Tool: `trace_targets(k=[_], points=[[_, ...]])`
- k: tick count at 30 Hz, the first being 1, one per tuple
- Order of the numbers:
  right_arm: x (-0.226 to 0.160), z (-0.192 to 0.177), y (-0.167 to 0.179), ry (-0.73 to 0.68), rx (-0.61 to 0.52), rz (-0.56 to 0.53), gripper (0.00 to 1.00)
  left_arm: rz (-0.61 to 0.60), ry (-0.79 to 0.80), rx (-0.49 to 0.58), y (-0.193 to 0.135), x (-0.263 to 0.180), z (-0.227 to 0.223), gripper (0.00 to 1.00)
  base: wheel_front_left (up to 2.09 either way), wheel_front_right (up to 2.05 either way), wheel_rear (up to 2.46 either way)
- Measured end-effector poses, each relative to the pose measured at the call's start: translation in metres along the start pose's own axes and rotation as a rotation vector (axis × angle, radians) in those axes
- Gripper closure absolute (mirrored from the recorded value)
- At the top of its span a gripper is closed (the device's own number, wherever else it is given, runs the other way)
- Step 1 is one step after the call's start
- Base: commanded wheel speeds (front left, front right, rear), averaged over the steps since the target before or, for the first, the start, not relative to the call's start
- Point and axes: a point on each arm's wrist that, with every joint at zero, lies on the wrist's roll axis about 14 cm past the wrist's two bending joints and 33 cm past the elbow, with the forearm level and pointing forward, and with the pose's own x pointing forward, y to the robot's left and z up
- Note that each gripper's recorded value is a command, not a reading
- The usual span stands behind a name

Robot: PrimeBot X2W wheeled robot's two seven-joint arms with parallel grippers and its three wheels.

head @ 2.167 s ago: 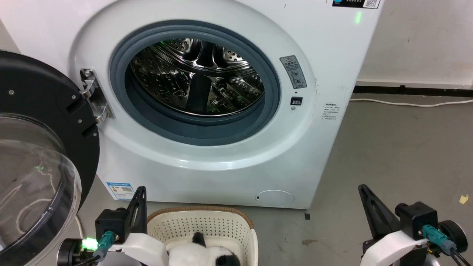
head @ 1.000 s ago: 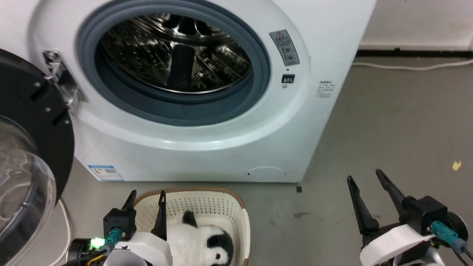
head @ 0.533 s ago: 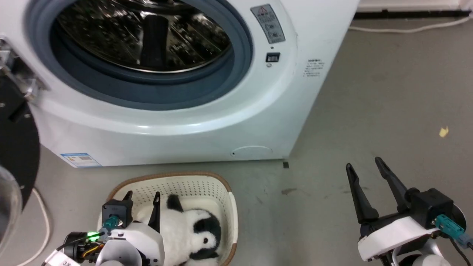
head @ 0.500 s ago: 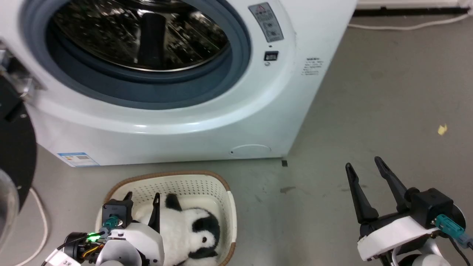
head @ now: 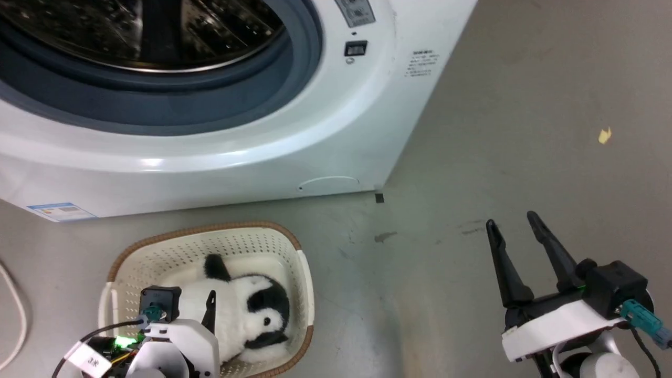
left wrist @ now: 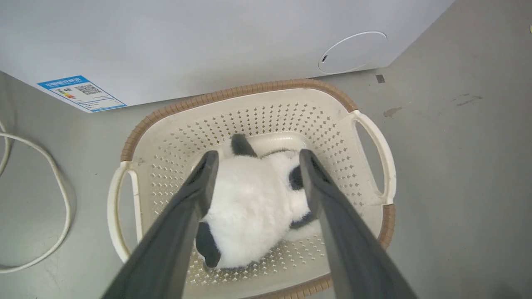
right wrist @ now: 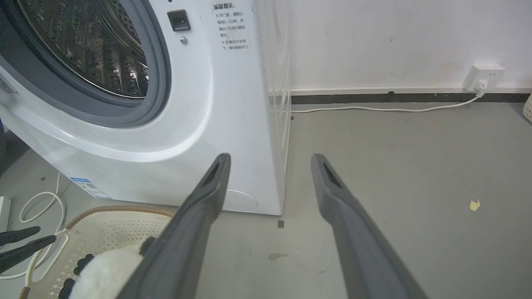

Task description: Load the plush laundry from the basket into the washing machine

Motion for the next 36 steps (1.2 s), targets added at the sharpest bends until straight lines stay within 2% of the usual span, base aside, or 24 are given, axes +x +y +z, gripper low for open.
trace_targets(k=[10,26,36], points=[[0.007,-0.011,-0.012,0.018,0.022,-0.036,0.00,-0.056,0.153,0.065,-0.008,0.030,-0.031,0.00,0.00,0.00,0.00],[0.012,-0.039,-0.033,0.073,0.085,-0.110,0.00,-0.127,0.413,0.173,0.000,0.078,-0.092,0.00,0.00,0.00,0.00],[0.019,-0.053,-0.044,0.096,0.086,-0.145,0.00,-0.164,0.555,0.218,-0.001,0.101,-0.126,0.00,0.00,0.00,0.00]])
